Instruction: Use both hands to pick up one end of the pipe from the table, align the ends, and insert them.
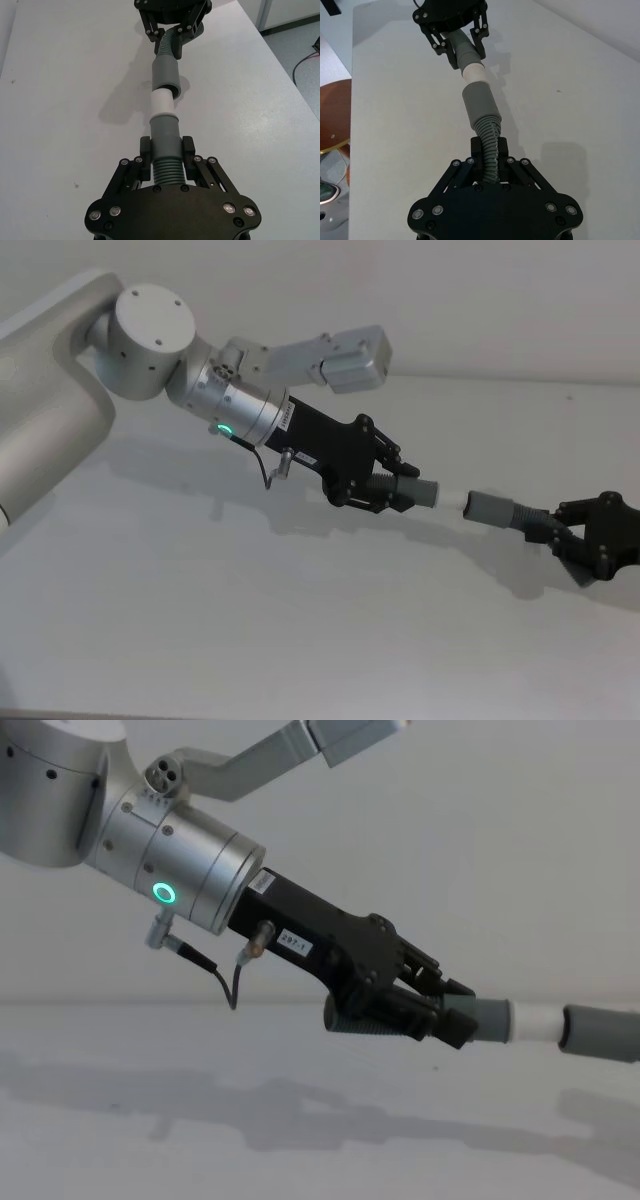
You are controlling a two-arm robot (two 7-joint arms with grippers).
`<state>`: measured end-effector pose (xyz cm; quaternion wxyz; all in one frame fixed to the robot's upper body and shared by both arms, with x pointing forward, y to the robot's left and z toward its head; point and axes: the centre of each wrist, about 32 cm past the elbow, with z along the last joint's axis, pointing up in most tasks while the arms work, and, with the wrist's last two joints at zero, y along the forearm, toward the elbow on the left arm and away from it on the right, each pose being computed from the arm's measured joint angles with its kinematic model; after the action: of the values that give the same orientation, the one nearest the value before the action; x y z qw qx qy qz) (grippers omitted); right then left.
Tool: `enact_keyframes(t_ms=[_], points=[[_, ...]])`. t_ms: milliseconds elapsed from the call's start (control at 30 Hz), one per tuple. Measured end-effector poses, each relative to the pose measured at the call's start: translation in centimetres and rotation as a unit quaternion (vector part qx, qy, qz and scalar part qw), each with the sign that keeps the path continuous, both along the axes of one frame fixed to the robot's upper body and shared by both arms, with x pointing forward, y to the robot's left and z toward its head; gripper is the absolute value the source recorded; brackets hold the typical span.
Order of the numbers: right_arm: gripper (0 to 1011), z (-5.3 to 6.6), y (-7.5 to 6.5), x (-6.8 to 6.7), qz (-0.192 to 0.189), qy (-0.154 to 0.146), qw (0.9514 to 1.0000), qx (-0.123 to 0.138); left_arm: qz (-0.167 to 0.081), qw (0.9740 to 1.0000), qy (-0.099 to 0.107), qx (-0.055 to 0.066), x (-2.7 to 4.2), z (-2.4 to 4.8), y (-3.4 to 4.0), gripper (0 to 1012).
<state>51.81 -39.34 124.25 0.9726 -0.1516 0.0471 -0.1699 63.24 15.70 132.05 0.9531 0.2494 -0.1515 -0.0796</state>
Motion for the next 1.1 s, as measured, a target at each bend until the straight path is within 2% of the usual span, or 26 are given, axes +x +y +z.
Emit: enact_keyframes(t_ms=[800,1100], points=[[165,0.02,0.01,0.21,-0.001,0.002,1.0000,0.004,0.000,1.0000,0.001,0.000,0.05,0.00,0.01,356],[165,0.00,0.00,0.22,-0.001,0.002,1.0000,0.004,-0.006,1.0000,0.002,-0.004,0.24,0.01,-0.10,356]])
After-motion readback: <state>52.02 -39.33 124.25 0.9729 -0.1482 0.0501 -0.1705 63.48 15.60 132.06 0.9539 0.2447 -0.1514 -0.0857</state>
